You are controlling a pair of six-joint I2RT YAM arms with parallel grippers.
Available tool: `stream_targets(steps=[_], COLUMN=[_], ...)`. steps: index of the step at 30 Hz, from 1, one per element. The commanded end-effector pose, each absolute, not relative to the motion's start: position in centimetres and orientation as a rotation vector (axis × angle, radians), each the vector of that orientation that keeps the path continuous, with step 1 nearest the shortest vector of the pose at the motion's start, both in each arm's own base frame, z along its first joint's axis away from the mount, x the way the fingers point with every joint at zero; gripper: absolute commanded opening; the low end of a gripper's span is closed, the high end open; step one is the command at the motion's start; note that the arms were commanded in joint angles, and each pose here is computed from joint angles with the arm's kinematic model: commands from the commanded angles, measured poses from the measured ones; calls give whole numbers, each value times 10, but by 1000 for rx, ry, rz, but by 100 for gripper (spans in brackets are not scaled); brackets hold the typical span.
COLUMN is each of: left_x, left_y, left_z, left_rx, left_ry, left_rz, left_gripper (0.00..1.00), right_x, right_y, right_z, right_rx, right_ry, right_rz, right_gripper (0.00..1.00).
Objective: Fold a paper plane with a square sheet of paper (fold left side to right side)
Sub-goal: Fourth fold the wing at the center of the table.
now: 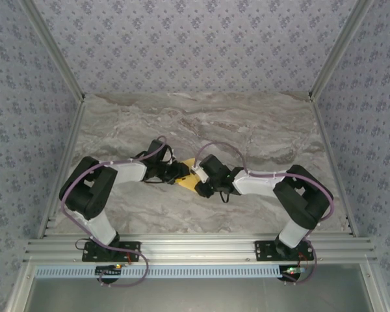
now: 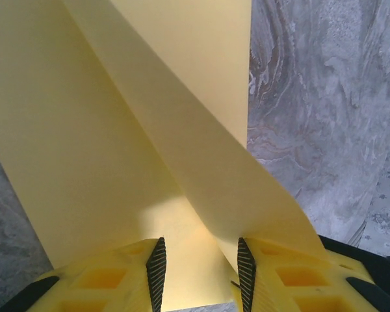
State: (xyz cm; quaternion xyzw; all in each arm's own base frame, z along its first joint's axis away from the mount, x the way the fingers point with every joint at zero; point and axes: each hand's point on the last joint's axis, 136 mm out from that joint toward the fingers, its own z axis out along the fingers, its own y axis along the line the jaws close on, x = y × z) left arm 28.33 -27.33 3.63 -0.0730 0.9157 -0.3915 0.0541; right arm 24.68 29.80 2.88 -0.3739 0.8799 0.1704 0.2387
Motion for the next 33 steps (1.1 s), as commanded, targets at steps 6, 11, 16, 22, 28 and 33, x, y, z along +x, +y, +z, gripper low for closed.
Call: stream_targets(steps=[6, 11, 16, 22, 28, 33], left_x=[293, 292, 291, 290, 290, 288], left_y=[-285, -285, -283, -283, -283, -282], left_z=[48, 48, 50, 47, 51, 58], left_rx=[-182, -179, -178, -179, -165, -152], left_ry=[2740, 2741, 2740, 2748, 2742, 2732], left_rz=[-1238, -1239, -1235, -1231, -1233, -1231], left_gripper=[37, 37, 36, 37, 37, 38], right_x=[237, 237, 239, 244, 243, 240], right_y=[300, 298, 298, 297, 297, 298], right_z=[24, 19, 19, 22, 24, 21], right_rx=[-1036, -1029, -1013, -962, -949, -939], right_ry=[2452, 2474, 2487, 2495, 2500, 2519], right_rz=[539, 534, 536, 602, 693, 758], right_gripper=[24, 22, 15, 8, 6, 7])
